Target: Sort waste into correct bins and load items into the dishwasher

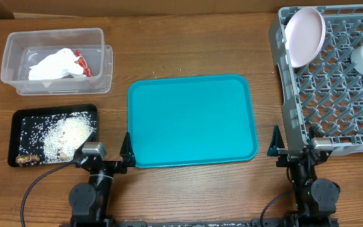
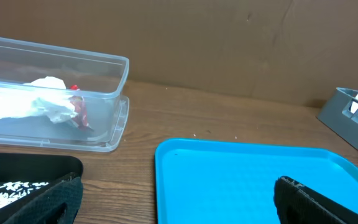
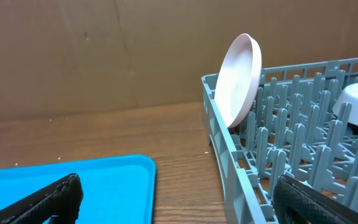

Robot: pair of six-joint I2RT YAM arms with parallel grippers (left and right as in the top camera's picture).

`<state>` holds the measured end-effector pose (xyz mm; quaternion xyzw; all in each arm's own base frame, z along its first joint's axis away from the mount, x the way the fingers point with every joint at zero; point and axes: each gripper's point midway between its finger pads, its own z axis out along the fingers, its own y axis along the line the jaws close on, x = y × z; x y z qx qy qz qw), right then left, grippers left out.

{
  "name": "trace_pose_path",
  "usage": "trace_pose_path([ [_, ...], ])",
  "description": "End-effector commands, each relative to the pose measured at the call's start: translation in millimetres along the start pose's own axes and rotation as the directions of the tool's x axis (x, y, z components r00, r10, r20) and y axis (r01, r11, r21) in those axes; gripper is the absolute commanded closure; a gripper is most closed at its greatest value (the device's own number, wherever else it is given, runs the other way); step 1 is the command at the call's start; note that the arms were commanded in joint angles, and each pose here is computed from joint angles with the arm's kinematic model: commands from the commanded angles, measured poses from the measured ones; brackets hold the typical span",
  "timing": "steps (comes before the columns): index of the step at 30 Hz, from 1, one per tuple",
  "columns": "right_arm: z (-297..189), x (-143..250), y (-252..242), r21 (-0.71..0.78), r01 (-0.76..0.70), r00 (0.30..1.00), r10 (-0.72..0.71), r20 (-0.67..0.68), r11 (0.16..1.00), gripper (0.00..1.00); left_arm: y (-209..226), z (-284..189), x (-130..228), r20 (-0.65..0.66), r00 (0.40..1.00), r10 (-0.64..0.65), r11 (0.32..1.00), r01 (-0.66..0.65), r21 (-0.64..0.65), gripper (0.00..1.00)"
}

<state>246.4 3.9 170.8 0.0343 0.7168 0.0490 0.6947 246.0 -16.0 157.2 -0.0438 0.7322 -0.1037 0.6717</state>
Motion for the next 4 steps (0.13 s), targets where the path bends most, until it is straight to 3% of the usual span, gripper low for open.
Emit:
trace_pose_path([
  [1, 0.1, 1.3, -0.6, -0.001, 0.007, 1.0, -0.007, 0.005, 1.0, 0.0, 0.7, -0.4, 0.0, 0.006, 1.0, 0.02, 1.0, -0.02, -0.006, 0.0],
  [4, 0.1, 1.3, -0.6, -0.001, 0.007, 1.0, -0.007, 0.005, 1.0, 0.0, 0.7, -0.4, 0.0, 0.006, 1.0, 0.02, 1.0, -0.02, -0.006, 0.0],
])
